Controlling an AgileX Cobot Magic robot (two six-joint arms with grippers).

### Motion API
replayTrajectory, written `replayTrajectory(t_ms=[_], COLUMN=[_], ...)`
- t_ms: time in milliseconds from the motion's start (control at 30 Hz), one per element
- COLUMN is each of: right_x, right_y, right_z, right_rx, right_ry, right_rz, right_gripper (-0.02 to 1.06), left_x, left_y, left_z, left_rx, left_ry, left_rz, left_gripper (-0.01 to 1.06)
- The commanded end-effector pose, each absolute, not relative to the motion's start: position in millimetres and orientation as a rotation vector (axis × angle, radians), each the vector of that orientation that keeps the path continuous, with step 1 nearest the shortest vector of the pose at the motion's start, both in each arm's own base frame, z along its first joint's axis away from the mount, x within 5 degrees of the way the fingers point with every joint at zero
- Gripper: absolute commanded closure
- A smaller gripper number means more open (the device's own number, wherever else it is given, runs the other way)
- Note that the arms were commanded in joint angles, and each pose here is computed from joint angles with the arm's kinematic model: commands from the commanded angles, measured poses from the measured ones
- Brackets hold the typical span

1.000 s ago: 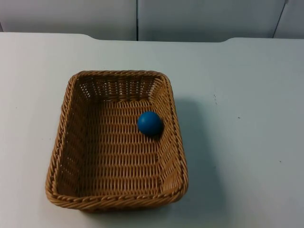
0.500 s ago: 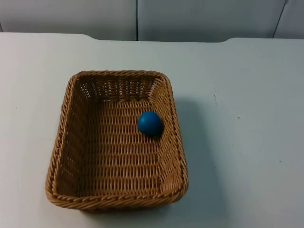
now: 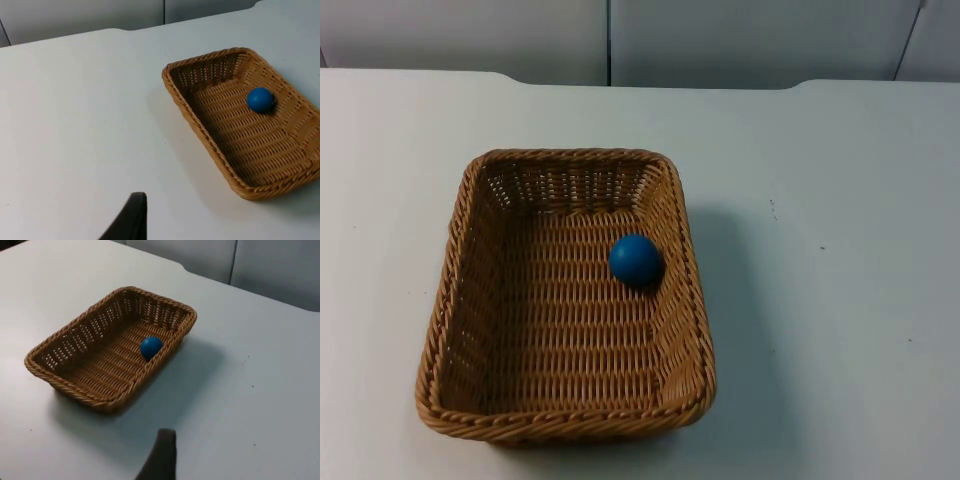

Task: Pick up the basket with the left hand and place the ball into the basket with the right hand.

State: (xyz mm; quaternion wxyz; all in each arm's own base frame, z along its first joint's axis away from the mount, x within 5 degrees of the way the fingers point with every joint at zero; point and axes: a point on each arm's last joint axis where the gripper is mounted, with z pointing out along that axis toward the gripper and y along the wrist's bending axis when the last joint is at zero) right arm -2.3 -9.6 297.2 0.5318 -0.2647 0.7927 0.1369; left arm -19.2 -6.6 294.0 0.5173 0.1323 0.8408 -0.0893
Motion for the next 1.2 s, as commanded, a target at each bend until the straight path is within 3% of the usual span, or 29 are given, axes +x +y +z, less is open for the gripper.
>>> replayTrajectory(t_ms=[0, 200, 900, 967, 1100, 1167], right_x=[-6, -7, -2, -2, -2, -2], right_y=[-12, -10, -8, -8, -8, -8], right_z=[294, 282, 278, 278, 278, 278], right_rx=[-0.632, -0.662, -0.657, -0.657, -0.657, -0.657], right_ry=[1.894, 1.981, 1.962, 1.962, 1.962, 1.962], right_rz=[0.334, 0.341, 0.334, 0.334, 0.334, 0.334], right_gripper=[0.26, 0.26, 0.25, 0.23, 0.03, -0.01], left_x=[-20, -20, -9, -9, -9, -9], left_y=[-5, -3, -8, -8, -8, -8], left_z=[292, 292, 280, 280, 280, 280], left_rx=[0.294, 0.281, 0.275, 0.275, 0.275, 0.275], left_ry=[2.030, 2.038, 2.031, 2.031, 2.031, 2.031], left_rz=[-0.211, -0.186, -0.229, -0.229, -0.229, -0.229], left_gripper=[0.00, 0.00, 0.00, 0.00, 0.00, 0.00])
